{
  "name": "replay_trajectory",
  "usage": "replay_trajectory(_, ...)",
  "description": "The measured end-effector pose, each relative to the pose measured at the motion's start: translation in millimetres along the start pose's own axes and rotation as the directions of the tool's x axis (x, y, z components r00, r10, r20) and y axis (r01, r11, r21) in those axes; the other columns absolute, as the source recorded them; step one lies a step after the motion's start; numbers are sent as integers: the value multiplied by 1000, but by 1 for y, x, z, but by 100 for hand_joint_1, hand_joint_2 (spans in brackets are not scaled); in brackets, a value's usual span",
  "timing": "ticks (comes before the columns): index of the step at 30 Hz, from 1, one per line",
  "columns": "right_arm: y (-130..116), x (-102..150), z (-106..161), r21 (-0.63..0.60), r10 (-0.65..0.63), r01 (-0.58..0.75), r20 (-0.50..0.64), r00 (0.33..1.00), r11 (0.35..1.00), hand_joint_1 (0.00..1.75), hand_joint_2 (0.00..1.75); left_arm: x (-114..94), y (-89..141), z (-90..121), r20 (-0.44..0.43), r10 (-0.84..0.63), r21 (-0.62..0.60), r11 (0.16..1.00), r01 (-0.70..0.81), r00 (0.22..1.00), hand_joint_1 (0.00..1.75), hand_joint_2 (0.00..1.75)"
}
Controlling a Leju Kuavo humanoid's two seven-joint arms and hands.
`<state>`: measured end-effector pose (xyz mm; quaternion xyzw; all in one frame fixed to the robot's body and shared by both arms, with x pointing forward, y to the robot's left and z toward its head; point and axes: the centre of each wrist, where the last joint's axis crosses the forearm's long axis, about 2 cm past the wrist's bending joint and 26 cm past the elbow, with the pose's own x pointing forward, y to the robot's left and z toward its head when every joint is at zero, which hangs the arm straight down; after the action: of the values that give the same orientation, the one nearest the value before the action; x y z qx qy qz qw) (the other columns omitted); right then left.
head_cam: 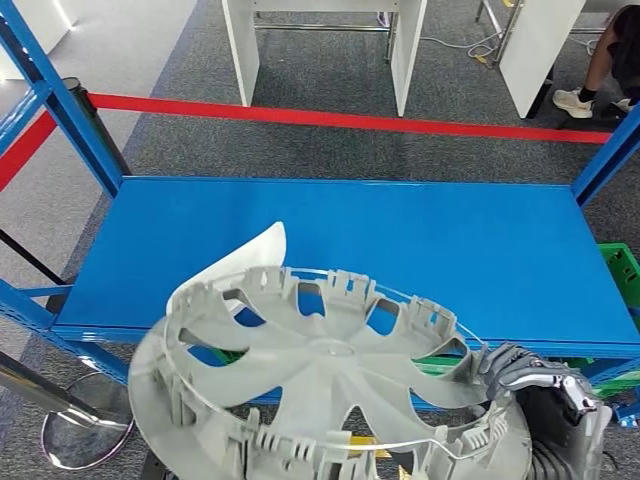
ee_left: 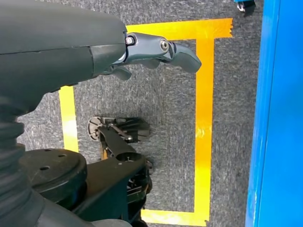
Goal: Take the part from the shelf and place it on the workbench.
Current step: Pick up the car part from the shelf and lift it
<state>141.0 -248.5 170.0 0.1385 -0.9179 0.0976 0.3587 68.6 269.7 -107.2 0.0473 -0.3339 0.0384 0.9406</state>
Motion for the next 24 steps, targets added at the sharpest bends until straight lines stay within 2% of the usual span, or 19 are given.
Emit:
replay_trajectory(2,3,1,-4,11,-145,144,24,989,989,175,175,0,0,0,0,-1,5,1000,1,1000,0,175)
replay_trajectory(4,6,3,-8,18,-213,212,60,975,977,175,175,0,1,0,0,-2,7,1000,2,1000,0,175)
replay_trajectory(9,8,5,-11,8,-255,256,86,963,967,175,175,0,1,0,1,-4,6,1000,4,1000,0,175)
replay_trajectory(17,13,0,-9,8,-408,410,112,906,912,175,175,0,2,0,11,-26,18,999,26,1000,0,175)
replay_trajectory(24,17,-13,1,-37,-463,466,75,883,884,175,175,-2,0,1,8,-46,14,999,46,999,0,175)
